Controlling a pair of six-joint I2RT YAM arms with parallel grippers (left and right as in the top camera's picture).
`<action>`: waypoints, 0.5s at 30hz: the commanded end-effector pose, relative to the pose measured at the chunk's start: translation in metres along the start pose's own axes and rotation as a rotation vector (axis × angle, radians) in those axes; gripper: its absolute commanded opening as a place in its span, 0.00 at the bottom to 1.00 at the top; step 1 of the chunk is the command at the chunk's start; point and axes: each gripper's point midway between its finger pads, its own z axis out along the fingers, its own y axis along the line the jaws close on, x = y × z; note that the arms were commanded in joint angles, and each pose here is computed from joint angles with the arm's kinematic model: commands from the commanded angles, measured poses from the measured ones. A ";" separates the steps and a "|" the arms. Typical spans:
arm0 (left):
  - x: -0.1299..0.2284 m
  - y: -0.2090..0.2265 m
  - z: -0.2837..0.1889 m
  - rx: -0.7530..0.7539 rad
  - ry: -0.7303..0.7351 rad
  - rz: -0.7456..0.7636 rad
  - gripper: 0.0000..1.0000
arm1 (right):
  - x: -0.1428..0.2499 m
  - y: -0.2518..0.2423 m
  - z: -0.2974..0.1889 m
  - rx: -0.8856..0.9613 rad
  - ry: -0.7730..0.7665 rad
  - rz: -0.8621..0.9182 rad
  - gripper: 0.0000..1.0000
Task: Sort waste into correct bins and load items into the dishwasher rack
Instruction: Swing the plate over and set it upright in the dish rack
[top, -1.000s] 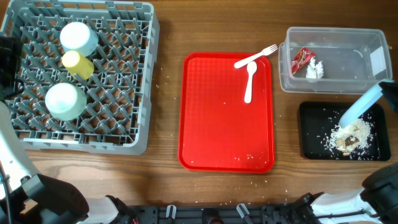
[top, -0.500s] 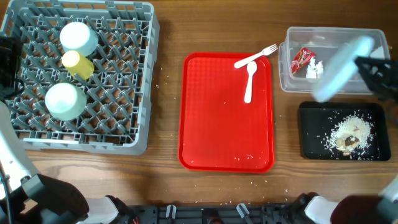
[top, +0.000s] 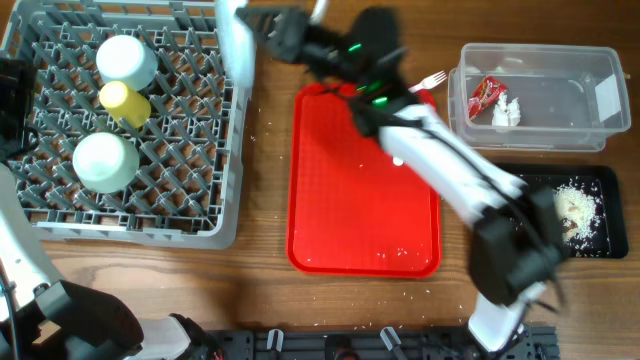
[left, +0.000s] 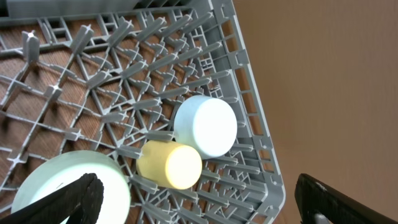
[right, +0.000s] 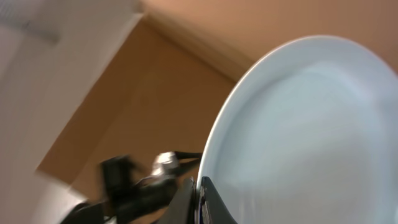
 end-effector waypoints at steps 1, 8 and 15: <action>0.000 -0.004 -0.005 0.012 -0.008 0.001 1.00 | 0.004 -0.057 0.020 0.108 -0.190 0.139 0.04; 0.000 -0.004 -0.005 0.012 -0.008 0.001 1.00 | 0.046 -0.096 0.037 0.297 -0.315 0.083 0.40; 0.000 -0.004 -0.005 0.012 -0.008 0.001 1.00 | -0.011 -0.033 0.015 0.225 -0.282 -0.158 1.00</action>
